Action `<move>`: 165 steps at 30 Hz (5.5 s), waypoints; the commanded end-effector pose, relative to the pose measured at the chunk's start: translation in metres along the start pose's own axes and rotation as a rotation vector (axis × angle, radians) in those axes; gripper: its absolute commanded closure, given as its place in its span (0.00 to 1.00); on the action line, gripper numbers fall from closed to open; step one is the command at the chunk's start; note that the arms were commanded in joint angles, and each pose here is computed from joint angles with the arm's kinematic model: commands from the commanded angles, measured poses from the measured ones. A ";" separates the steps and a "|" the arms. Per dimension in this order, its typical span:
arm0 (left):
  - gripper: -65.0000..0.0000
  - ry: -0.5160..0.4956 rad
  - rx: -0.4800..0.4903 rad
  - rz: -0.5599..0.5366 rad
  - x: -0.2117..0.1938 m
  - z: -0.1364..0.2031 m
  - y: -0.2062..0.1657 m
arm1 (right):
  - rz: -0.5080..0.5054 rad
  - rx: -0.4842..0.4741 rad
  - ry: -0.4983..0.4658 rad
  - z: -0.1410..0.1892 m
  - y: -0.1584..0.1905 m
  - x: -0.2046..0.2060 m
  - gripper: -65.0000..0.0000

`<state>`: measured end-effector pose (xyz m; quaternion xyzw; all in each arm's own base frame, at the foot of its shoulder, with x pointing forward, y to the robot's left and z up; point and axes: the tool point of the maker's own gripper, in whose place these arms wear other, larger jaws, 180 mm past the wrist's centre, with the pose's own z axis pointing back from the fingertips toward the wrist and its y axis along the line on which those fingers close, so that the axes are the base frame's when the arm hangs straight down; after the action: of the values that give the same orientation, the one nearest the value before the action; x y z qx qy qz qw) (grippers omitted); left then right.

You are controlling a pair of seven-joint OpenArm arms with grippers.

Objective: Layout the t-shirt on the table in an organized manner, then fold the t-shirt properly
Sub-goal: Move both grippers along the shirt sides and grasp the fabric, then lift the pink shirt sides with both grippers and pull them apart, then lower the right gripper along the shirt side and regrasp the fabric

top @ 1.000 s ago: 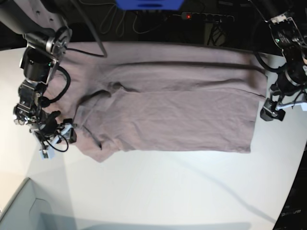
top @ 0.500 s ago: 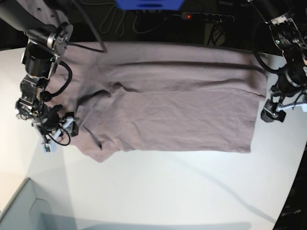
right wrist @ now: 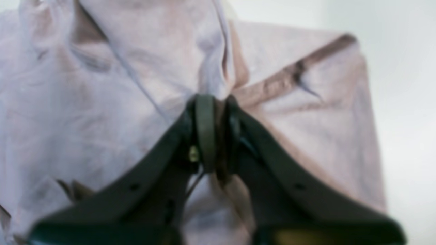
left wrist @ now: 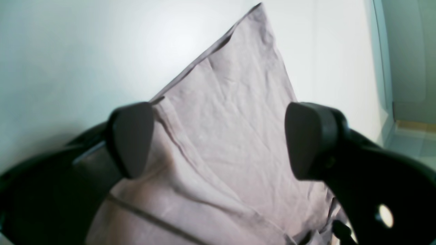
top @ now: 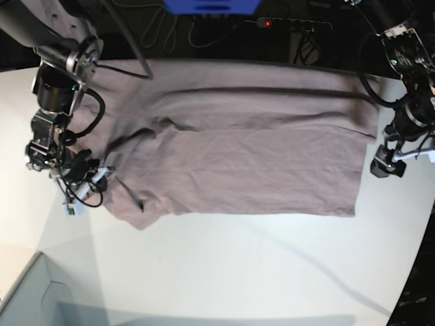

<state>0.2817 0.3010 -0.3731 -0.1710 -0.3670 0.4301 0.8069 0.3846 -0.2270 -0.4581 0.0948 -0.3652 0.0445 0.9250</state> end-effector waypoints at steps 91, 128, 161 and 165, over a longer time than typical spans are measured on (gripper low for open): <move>0.09 -0.113 0.146 -0.591 0.010 -0.162 -0.057 | -0.100 -0.281 -0.239 -0.002 -0.087 0.028 0.71; 1.00 -0.221 -0.102 -0.609 -0.001 -0.136 -0.120 | 0.043 -0.336 -0.401 0.037 -0.087 0.060 1.00; 0.94 -0.185 -0.046 -0.520 -0.043 -0.066 -0.014 | -0.003 -0.332 -0.328 0.108 -0.070 -0.063 0.89; 0.71 -0.191 -0.054 -0.520 -0.042 -0.065 -0.018 | -0.002 -0.342 -0.291 0.110 -0.074 -0.066 0.65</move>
<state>0.3143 0.2536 -0.4401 -0.0539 -0.4599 0.2191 0.8588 0.2626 -0.3136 -0.4553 -0.0491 -0.4674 -0.0373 0.8819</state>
